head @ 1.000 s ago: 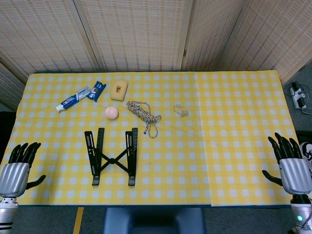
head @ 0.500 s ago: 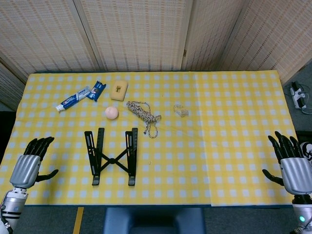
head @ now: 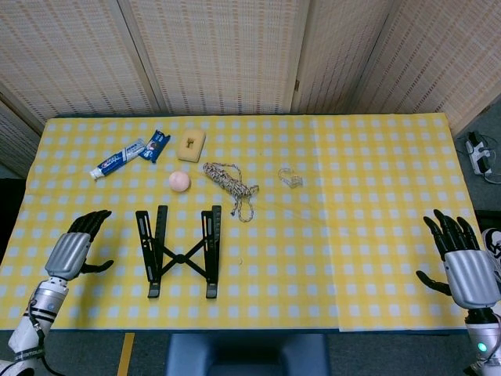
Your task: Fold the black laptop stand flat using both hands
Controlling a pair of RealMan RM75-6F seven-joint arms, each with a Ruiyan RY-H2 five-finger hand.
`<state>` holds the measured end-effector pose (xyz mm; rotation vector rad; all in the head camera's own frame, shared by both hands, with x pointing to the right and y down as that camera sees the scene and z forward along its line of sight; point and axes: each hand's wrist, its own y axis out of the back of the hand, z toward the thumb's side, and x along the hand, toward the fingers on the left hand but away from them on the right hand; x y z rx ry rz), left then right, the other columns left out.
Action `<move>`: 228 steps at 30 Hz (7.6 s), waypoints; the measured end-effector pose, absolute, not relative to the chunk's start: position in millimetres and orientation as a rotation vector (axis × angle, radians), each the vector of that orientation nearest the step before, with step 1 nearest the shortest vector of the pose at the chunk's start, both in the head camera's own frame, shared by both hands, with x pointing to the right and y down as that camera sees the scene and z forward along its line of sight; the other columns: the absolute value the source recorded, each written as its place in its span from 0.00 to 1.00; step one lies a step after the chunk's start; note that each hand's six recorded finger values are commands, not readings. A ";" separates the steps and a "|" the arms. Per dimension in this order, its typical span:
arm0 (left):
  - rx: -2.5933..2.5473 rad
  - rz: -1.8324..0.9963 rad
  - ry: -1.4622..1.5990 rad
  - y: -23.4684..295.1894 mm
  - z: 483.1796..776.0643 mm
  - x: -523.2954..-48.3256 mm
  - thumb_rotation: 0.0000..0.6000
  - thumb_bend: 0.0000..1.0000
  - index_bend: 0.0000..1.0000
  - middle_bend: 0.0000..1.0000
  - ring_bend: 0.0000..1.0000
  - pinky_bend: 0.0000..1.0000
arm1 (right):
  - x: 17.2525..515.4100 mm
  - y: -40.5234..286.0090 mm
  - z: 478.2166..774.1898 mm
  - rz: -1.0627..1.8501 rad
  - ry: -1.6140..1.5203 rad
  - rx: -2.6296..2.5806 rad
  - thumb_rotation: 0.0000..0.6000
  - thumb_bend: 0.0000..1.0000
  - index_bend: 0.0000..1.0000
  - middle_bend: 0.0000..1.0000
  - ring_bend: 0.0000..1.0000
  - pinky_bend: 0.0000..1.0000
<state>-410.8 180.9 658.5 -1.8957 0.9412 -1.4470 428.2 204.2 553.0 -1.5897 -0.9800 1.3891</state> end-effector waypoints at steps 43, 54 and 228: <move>-2.007 -1.293 0.949 139.1 709.9 -267.6 1.00 0.22 0.00 0.09 0.06 0.09 | 431.2 208.8 564.4 1.407 -0.966 -1.643 1.00 0.18 0.00 0.04 0.08 0.00; -2.114 -1.330 1.100 139.5 694.6 -310.1 1.00 0.23 0.00 0.09 0.08 0.10 | 401.3 197.3 567.4 1.326 -0.905 -1.764 1.00 0.18 0.00 0.04 0.08 0.00; -2.461 -1.000 0.735 226.7 653.3 -298.3 1.00 0.38 0.39 0.32 0.23 0.21 | 145.0 225.7 633.2 0.465 -0.864 -3.655 1.00 0.18 0.00 0.13 0.15 0.00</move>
